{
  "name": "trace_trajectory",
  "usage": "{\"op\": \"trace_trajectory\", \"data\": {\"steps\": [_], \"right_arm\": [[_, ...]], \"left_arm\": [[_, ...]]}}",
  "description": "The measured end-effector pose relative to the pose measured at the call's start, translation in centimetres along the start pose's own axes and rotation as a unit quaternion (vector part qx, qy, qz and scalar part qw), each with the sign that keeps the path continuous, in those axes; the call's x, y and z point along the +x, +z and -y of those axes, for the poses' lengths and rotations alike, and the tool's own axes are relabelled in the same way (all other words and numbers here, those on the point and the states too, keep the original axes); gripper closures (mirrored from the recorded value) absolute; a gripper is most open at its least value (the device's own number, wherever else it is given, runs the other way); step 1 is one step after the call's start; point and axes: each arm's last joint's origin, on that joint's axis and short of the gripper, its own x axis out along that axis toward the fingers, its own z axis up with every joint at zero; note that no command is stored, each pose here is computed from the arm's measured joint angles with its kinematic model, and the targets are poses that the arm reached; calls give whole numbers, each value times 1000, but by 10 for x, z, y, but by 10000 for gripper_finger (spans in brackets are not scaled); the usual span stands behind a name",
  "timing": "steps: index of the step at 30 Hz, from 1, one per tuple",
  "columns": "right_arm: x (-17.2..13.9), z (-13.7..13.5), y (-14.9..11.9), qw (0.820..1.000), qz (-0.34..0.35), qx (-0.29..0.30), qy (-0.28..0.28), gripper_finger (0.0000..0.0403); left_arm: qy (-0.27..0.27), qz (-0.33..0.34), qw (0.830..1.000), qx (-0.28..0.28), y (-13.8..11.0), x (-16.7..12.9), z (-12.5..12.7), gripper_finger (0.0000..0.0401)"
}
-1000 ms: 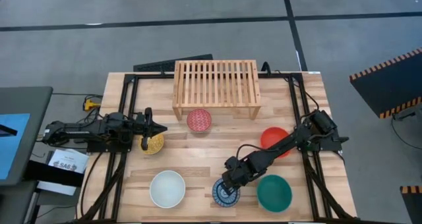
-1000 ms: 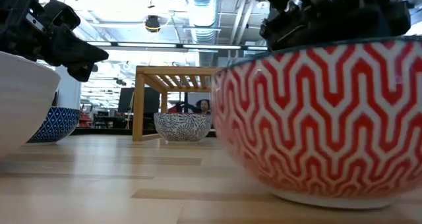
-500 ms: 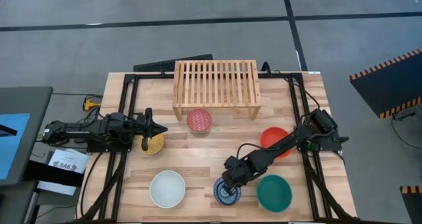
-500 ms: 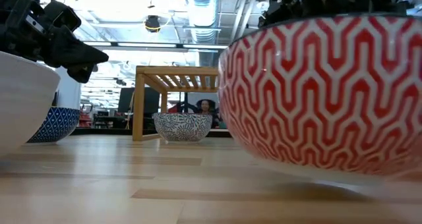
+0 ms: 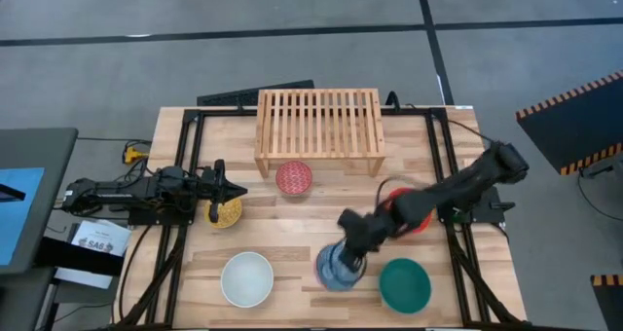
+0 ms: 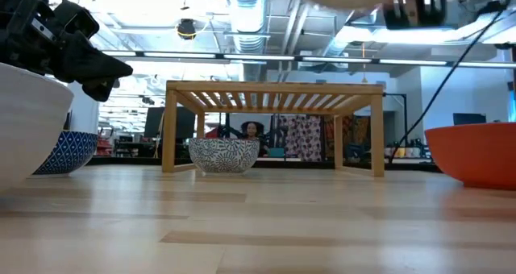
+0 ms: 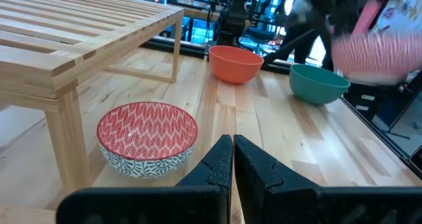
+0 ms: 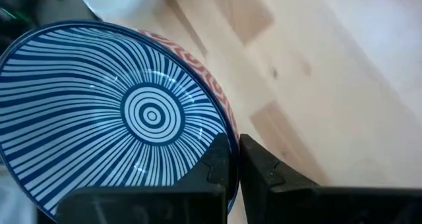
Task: Place and stack bowls onto a shelf
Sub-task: Put the small blue bowl on the shelf
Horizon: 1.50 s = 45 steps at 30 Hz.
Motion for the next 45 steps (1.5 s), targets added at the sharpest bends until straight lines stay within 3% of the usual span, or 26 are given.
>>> {"op": "trace_trajectory", "data": {"steps": [3,6,12,16,19,26,30,34,45], "right_arm": [[-41,9,24,998,62,14,21,368],[-88,20,53,990,140,9,-2,368],[-183,49,111,968,226,-26,-109,368],[-219,84,142,954,214,-34,-205,368],[-227,117,162,951,178,-34,-249,368],[-219,195,198,969,78,-3,-235,368],[-212,221,203,970,21,31,-239,368],[-199,235,214,971,6,49,-235,368],[-193,241,220,965,22,94,-242,368]], "left_arm": [[0,0,1000,0,0,0,0,401],[0,0,1000,0,0,0,0,401],[0,0,1000,0,0,0,0,401],[1,0,1000,0,0,0,0,401],[1,0,1000,0,0,0,0,401],[1,0,1000,0,0,0,0,401],[1,0,1000,0,0,0,0,401],[1,0,1000,0,0,0,0,401],[1,0,1000,0,0,0,0,401]]}}
